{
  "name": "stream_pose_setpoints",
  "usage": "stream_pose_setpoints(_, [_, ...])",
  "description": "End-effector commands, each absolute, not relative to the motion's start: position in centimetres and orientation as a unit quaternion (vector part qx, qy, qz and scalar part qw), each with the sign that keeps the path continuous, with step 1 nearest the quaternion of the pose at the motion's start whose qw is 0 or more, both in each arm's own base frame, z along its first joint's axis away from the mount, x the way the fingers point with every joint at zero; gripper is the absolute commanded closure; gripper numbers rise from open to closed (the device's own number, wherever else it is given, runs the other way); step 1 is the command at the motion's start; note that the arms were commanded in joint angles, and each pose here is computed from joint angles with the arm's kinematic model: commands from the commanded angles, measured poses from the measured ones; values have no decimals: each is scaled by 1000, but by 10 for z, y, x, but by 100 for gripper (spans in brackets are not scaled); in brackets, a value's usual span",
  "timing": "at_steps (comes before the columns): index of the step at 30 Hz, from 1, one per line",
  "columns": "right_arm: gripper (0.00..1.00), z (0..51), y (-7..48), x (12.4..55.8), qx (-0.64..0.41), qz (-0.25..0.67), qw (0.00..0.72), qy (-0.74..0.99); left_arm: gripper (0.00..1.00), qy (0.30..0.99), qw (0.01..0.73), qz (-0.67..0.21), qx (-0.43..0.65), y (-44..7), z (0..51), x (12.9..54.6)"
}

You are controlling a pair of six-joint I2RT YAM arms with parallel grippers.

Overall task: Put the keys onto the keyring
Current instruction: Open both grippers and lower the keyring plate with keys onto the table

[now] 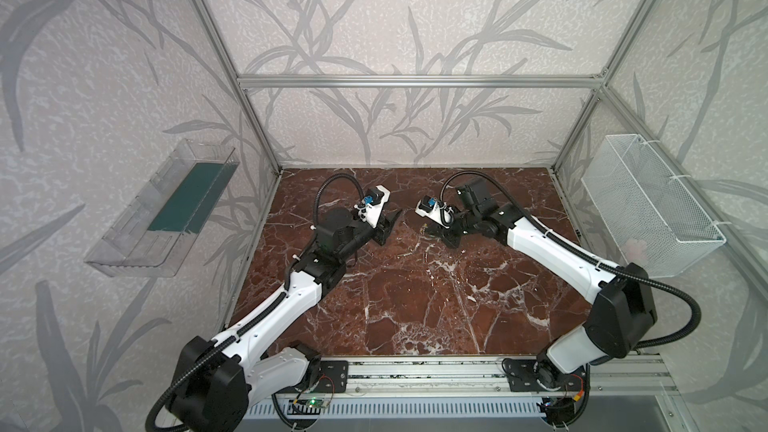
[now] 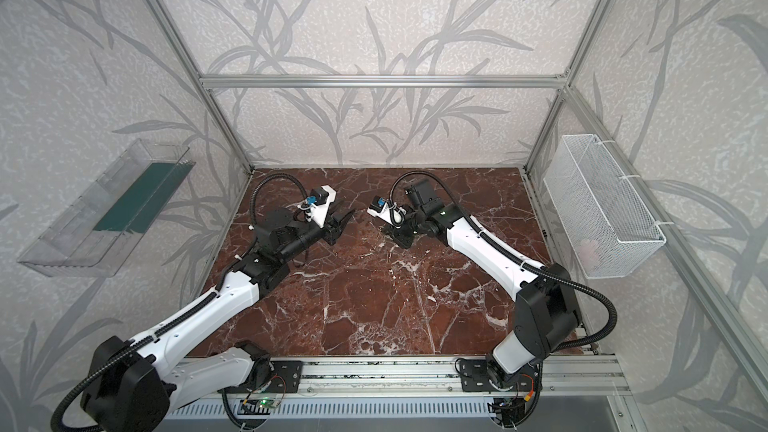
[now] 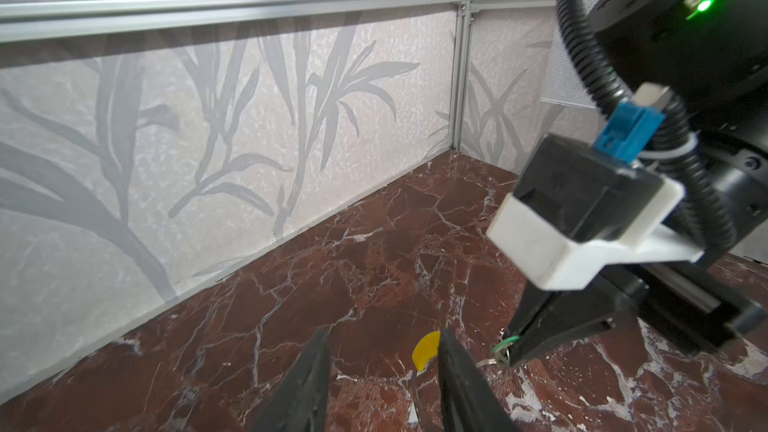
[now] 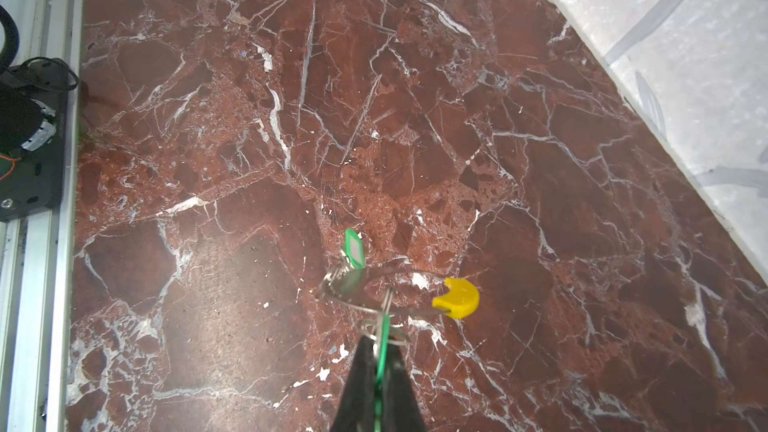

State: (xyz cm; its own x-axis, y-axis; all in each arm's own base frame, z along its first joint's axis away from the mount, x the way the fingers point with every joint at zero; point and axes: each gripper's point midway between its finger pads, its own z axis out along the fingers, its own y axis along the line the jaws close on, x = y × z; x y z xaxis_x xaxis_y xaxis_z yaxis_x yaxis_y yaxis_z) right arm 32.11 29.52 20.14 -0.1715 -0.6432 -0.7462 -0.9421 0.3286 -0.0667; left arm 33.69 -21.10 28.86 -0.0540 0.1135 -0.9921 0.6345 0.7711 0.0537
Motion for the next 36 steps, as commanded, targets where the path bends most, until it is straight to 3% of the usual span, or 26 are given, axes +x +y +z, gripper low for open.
stream_pose_setpoints(1, [100, 169, 284, 320, -551, 193, 322, 745, 56, 719, 622, -179, 252, -202, 273, 345])
stream_pose_setpoints(10, [100, 85, 235, 281, -553, 134, 175, 804, 56, 733, 603, -177, 260, -209, 256, 354])
stream_pose_setpoints(19, [100, 41, 183, 243, -546, 69, 100, 829, 56, 739, 585, -182, 278, -222, 244, 359])
stream_pose_setpoints(27, [99, 18, 161, 254, -523, 14, 67, 849, 56, 744, 581, -175, 280, -223, 239, 362])
stream_pose_setpoints(31, [85, 15, 160, 252, -524, 14, 63, 849, 56, 750, 578, -166, 275, -217, 234, 359])
stream_pose_setpoints(34, [67, 20, 158, 254, -517, 9, 71, 853, 55, 757, 577, -155, 263, -210, 229, 358])
stream_pose_setpoints(36, [61, 32, 154, 255, -507, 4, 89, 857, 54, 763, 578, -141, 251, -200, 228, 359])
